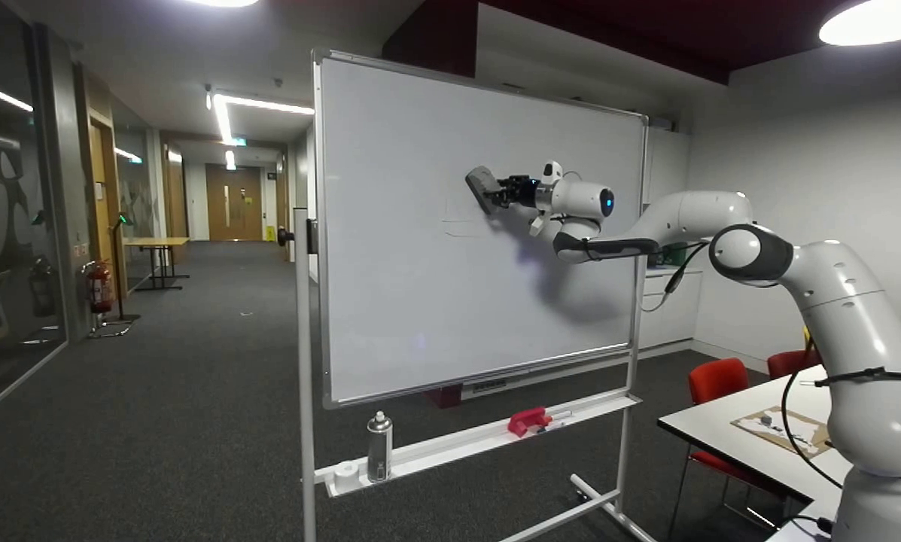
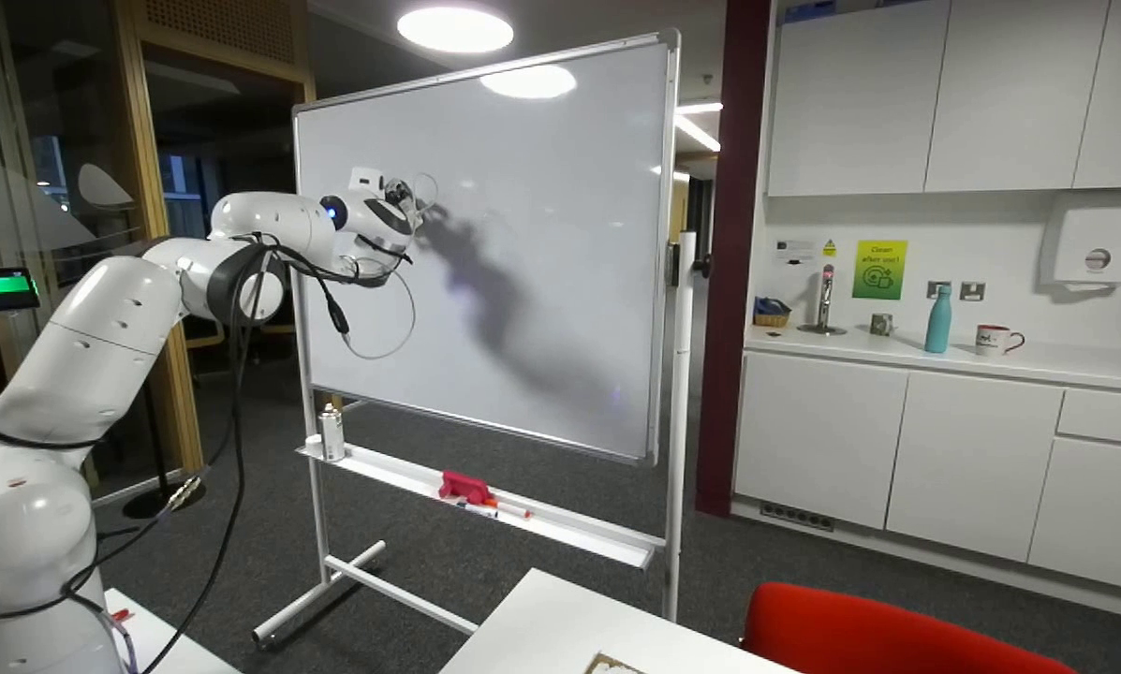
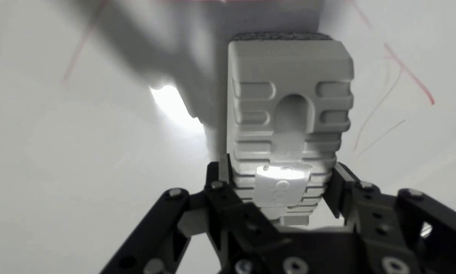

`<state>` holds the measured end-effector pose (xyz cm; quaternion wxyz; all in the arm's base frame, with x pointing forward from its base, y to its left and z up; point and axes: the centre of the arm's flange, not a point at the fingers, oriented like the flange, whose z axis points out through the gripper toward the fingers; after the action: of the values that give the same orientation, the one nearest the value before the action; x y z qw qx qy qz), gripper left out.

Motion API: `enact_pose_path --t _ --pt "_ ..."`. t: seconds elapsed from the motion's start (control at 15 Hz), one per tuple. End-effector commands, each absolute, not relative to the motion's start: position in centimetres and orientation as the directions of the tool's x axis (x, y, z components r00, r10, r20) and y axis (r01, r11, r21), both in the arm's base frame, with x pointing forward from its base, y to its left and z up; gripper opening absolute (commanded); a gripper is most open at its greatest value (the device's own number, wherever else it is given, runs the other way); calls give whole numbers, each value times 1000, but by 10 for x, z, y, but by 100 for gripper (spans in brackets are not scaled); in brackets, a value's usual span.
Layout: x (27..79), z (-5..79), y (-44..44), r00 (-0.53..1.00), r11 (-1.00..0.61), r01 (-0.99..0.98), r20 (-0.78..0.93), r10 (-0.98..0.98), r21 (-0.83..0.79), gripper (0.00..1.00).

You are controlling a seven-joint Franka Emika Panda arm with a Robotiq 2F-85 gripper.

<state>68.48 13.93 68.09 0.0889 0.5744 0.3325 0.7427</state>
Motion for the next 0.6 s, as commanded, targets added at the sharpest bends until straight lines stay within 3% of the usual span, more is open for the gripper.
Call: enact_pose_path --t 0.0,0.53 --pt "732 650 138 -215 -698 306 761 612 648 34" --pt "733 625 143 -189 -633 359 718 670 686 34"
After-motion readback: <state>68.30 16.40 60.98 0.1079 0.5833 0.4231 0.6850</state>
